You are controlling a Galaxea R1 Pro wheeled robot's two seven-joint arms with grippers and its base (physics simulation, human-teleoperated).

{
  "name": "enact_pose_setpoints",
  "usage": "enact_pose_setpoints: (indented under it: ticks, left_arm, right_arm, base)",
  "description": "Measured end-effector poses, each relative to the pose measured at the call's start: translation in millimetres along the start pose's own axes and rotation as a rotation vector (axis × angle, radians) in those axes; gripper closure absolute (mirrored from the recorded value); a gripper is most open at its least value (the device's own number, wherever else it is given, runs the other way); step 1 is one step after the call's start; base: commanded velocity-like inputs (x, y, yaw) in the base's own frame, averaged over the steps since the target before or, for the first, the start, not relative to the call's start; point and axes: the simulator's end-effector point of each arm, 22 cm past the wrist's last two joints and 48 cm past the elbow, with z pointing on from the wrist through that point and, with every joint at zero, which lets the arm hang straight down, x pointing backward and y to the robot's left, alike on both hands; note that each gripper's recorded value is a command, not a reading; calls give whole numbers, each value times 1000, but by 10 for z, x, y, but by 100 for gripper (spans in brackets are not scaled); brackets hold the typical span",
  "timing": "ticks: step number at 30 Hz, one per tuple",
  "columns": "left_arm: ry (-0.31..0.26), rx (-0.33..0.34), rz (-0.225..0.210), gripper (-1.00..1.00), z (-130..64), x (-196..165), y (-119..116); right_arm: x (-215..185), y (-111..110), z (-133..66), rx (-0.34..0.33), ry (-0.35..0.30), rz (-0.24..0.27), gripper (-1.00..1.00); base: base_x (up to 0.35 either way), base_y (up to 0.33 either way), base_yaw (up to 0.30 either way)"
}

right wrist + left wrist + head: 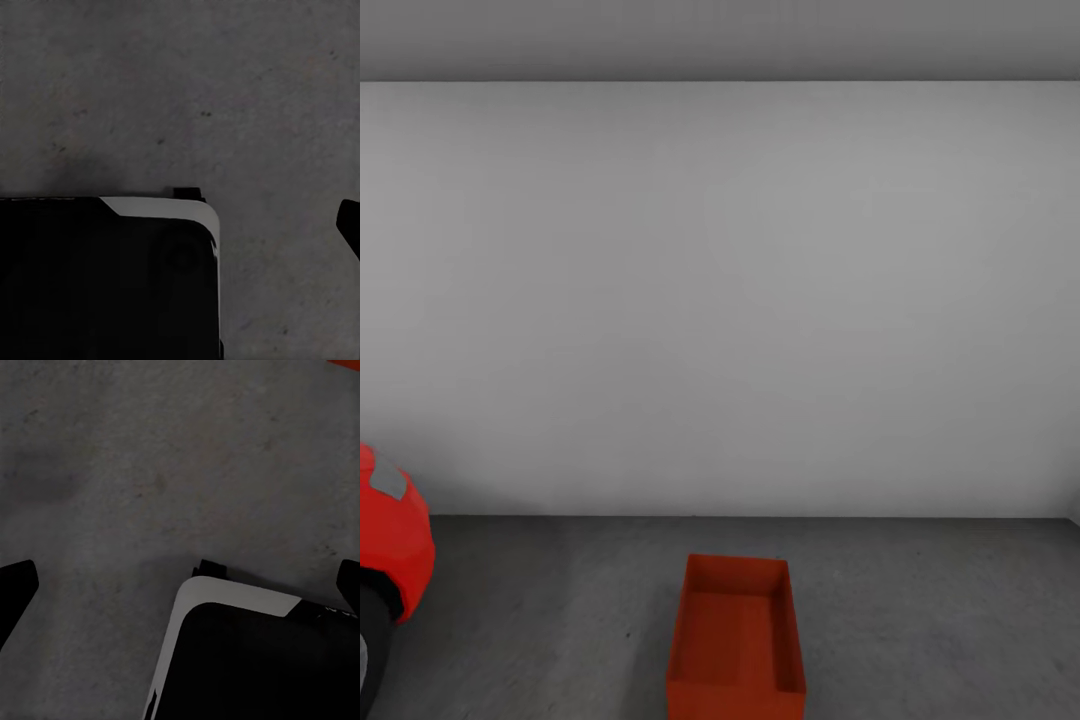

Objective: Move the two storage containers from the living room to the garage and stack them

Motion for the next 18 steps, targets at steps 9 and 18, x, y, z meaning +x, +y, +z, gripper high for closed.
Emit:
enact_pose_setpoints:
  ticks: [9,18]
  left_arm:
    - [1,-1,-5,-100,0,3,4]
    - [0,-1,-7,-100,1,-3,5]
  right_arm:
    - [3,13,-1,0,1,10,-100]
    - [0,13,0,0,1,13,-100]
  base:
    - [0,0,0]
    - [0,0,0]
